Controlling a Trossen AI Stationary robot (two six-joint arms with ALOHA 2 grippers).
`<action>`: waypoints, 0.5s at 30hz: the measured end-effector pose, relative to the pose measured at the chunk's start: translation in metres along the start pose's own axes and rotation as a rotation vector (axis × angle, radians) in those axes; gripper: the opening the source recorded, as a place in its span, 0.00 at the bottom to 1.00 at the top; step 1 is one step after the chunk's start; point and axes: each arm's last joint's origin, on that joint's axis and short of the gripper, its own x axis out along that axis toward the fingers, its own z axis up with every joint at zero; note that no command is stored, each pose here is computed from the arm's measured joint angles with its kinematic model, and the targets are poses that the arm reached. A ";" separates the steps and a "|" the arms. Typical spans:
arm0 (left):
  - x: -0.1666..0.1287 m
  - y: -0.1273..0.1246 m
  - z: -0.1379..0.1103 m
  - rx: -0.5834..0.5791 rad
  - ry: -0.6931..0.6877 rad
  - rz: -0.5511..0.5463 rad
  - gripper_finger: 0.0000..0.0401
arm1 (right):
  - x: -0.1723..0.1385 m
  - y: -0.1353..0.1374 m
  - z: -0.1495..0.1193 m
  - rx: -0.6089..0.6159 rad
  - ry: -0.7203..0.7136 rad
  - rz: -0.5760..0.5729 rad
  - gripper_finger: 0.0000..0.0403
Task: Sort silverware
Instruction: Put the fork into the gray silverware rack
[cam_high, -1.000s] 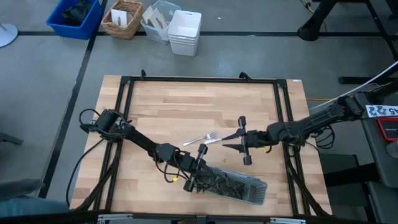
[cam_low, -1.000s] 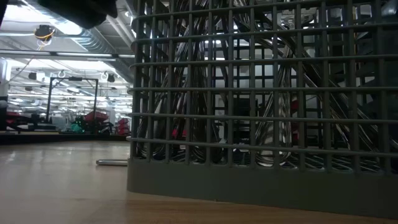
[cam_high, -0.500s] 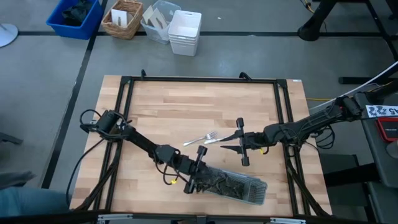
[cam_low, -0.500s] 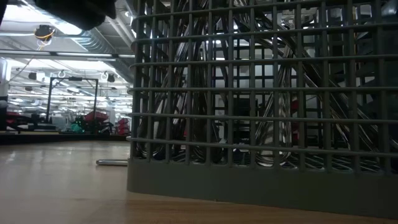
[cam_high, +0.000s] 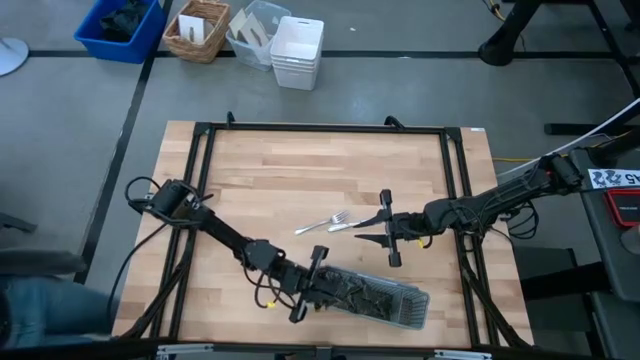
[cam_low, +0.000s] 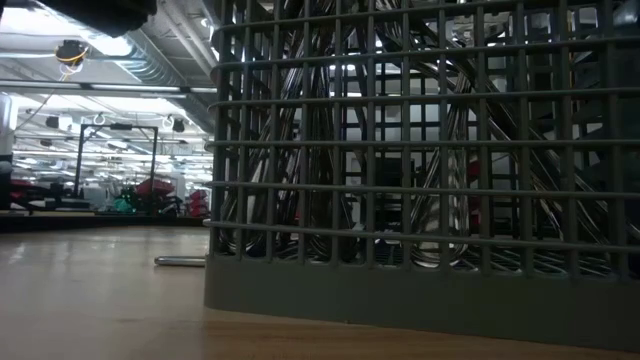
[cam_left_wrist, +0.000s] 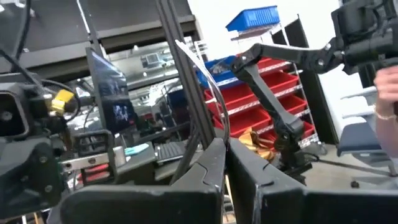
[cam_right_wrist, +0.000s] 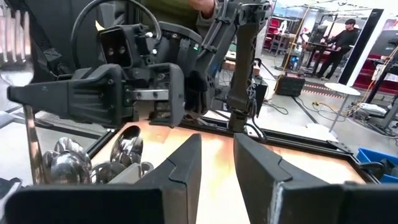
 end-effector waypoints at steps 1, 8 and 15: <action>0.000 -0.002 0.000 0.003 0.011 -0.004 0.00 | 0.000 0.000 0.000 0.000 0.001 0.000 0.24; -0.001 -0.007 -0.010 0.016 0.154 0.020 0.00 | 0.000 0.000 0.000 0.000 0.001 0.000 0.24; -0.002 -0.010 -0.016 0.070 0.223 -0.005 0.01 | 0.000 0.000 0.000 0.000 0.000 0.001 0.24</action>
